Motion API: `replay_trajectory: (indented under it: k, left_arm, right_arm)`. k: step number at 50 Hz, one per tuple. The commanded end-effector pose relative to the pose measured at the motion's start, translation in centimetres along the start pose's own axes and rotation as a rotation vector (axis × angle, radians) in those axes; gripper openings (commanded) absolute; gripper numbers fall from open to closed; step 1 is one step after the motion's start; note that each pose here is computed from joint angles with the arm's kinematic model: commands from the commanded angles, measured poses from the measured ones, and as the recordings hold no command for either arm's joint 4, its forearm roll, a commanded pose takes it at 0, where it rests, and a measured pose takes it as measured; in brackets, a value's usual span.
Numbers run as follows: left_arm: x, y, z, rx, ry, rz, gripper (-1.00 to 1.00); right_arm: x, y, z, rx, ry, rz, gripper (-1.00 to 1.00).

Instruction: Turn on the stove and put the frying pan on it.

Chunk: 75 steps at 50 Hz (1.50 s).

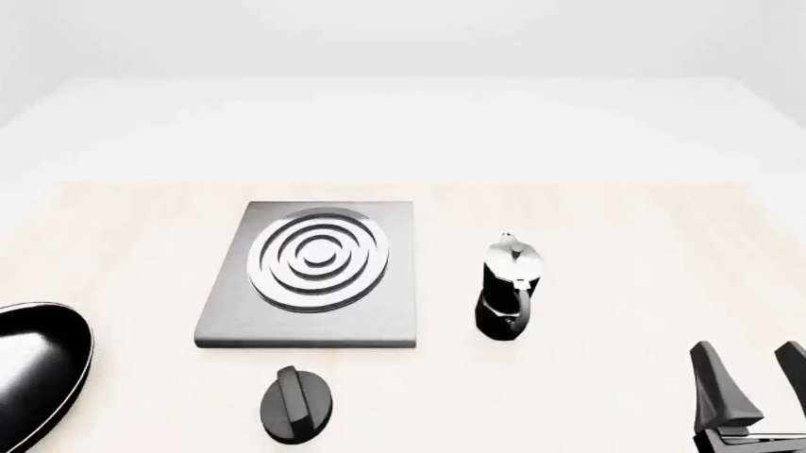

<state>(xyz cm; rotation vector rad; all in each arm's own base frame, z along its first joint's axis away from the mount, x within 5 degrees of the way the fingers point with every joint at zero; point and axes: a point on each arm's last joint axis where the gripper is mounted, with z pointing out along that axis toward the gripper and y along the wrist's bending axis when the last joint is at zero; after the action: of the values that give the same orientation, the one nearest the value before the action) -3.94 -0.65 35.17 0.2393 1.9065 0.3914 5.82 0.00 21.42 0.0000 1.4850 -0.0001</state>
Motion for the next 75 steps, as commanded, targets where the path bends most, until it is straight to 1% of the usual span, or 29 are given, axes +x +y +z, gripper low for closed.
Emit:
replay_trajectory:
  k: [1,3,4,8,11,12,13,15,17,18,21,22,26,27,30,33,37,38,39,40,42,43,45,50,59,67,75]
  left_arm:
    - [-0.2,-0.5,-0.3,-0.086,0.081,0.015,1.0]
    - [-0.3,-0.4,-0.2,-0.089,0.097,0.001,1.0]
    - [-0.3,-0.6,-0.1,-0.11,0.109,0.01,1.0]
    - [-0.1,-0.8,0.4,-0.135,0.148,0.019,1.0]
    - [-0.2,-0.7,0.6,-0.143,0.164,0.012,1.0]
    - [-0.5,-0.6,0.7,-0.165,0.176,0.016,1.0]
    - [-0.5,-0.7,0.7,-0.159,0.181,0.021,1.0]
    - [-1.0,-0.4,0.7,-0.166,0.184,0.017,1.0]
    - [-1.5,-0.3,0.8,-0.194,0.204,0.041,1.0]
    - [-1.8,-0.1,0.7,-0.186,0.204,0.032,1.0]
    - [-2.2,0.2,0.9,-0.184,0.217,0.05,1.0]
    - [-2.7,0.4,0.9,-0.19,0.217,0.051,1.0]
    - [-3.0,0.7,1.2,-0.187,0.24,0.075,1.0]
    - [-3.5,0.9,1.2,-0.2,0.244,0.086,1.0]
    - [-3.9,1.1,1.2,-0.2,0.246,0.087,1.0]
    - [-3.6,1.1,1.6,-0.197,0.266,0.092,1.0]
    - [-2.6,0.9,2.4,-0.188,0.301,0.093,1.0]
    - [-1.9,0.7,3.3,-0.198,0.325,0.12,1.0]
    - [-1.6,0.5,3.2,-0.172,0.333,0.1,1.0]
    - [-1.7,0.6,3.2,-0.168,0.329,0.081,1.0]
    - [-1.0,0.4,3.6,-0.174,0.347,0.105,1.0]
    - [-1.1,0.3,3.5,-0.164,0.345,0.089,1.0]
    - [-0.8,0.2,3.7,-0.166,0.356,0.105,1.0]
    - [0.0,-0.1,4.0,-0.15,0.38,0.096,1.0]
    - [0.5,-0.3,4.2,-0.156,0.399,0.085,1.0]
    - [1.0,-0.5,4.5,-0.145,0.406,0.075,1.0]
    - [2.5,-0.8,5.8,-0.119,0.425,0.064,1.0]
  right_arm:
    - [0.0,0.0,0.0,0.0,0.0,0.0,1.0]
    - [0.0,0.0,0.0,0.0,0.0,0.0,1.0]
    - [0.0,0.0,0.0,0.0,0.0,0.0,1.0]
    - [0.0,0.0,0.0,0.0,0.0,0.0,1.0]
    - [0.0,0.0,0.0,0.0,0.0,0.0,1.0]
    - [0.0,0.0,0.0,0.0,0.0,0.0,1.0]
    - [0.0,0.0,0.0,0.0,0.0,0.0,1.0]
    - [0.0,0.0,0.0,0.0,0.0,0.0,1.0]
    - [0.0,0.0,0.0,0.0,0.0,0.0,1.0]
    - [0.0,0.0,0.0,0.0,0.0,0.0,1.0]
    - [0.0,0.0,0.0,-0.001,-0.001,0.0,1.0]
    - [0.0,0.0,0.0,0.0,0.0,0.0,1.0]
    - [0.0,0.0,0.0,0.0,0.0,0.0,1.0]
    - [0.0,0.0,0.0,0.0,0.0,0.0,1.0]
    - [0.0,0.0,0.0,0.0,0.0,0.0,1.0]
    - [0.0,0.0,0.0,0.0,0.0,0.0,1.0]
    - [0.0,0.0,0.0,0.0,0.0,0.0,1.0]
    - [0.0,0.0,0.0,0.0,0.0,0.0,1.0]
    - [0.0,0.0,0.0,0.0,0.0,0.0,1.0]
    - [0.0,0.0,0.0,0.0,0.0,0.0,1.0]
    - [0.0,0.0,0.0,0.0,0.0,0.0,1.0]
    - [0.0,0.0,0.0,0.0,0.0,0.0,1.0]
    - [0.0,0.0,0.0,0.0,0.0,0.0,1.0]
    - [0.0,0.0,0.0,0.0,0.0,0.0,1.0]
    - [0.0,0.0,0.0,0.0,0.0,0.0,1.0]
    - [0.0,0.0,0.0,0.0,0.0,0.0,1.0]
    - [0.0,0.0,0.0,0.0,0.0,0.0,1.0]
